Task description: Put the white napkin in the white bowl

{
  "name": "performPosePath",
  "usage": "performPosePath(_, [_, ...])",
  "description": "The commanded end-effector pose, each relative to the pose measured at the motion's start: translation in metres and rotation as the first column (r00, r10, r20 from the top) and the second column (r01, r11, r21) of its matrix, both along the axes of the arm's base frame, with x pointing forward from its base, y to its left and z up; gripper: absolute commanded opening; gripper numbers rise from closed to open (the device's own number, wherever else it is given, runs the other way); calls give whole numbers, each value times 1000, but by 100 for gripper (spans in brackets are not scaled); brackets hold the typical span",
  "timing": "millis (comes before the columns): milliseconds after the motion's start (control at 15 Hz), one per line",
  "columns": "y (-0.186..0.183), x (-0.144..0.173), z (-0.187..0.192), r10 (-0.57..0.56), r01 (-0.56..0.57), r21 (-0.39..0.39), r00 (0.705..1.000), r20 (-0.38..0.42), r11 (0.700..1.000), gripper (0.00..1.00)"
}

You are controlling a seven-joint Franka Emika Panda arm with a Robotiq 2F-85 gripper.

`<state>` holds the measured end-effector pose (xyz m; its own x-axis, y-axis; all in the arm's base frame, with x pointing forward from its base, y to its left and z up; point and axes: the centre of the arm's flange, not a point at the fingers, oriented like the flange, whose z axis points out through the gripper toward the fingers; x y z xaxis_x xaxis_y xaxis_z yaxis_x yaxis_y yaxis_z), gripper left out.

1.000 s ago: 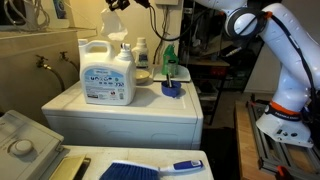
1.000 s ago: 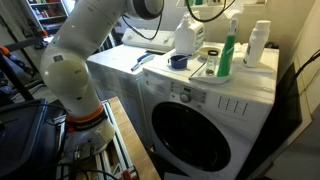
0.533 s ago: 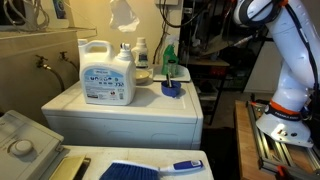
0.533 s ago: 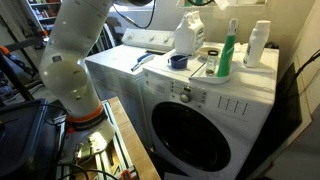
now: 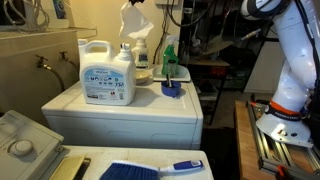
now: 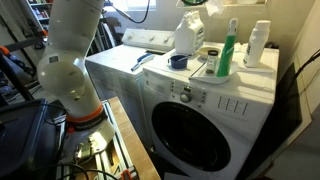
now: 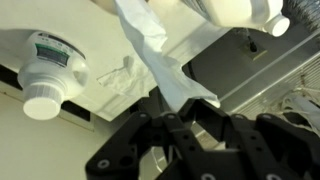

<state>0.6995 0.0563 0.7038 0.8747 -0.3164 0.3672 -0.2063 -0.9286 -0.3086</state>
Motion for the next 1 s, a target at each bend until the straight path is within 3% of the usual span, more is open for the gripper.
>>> performPosePath(0, [-11,-43,-71,-15,27,75,989,-150,997,3])
performPosePath(267, [-12,-37,-131,-25,59,114,959,-281,992,3])
performPosePath(533, [-7,-41,-198,5,71,169,912,-410,983,3])
performPosePath(933, [6,-43,-320,-9,143,255,886,-463,956,3])
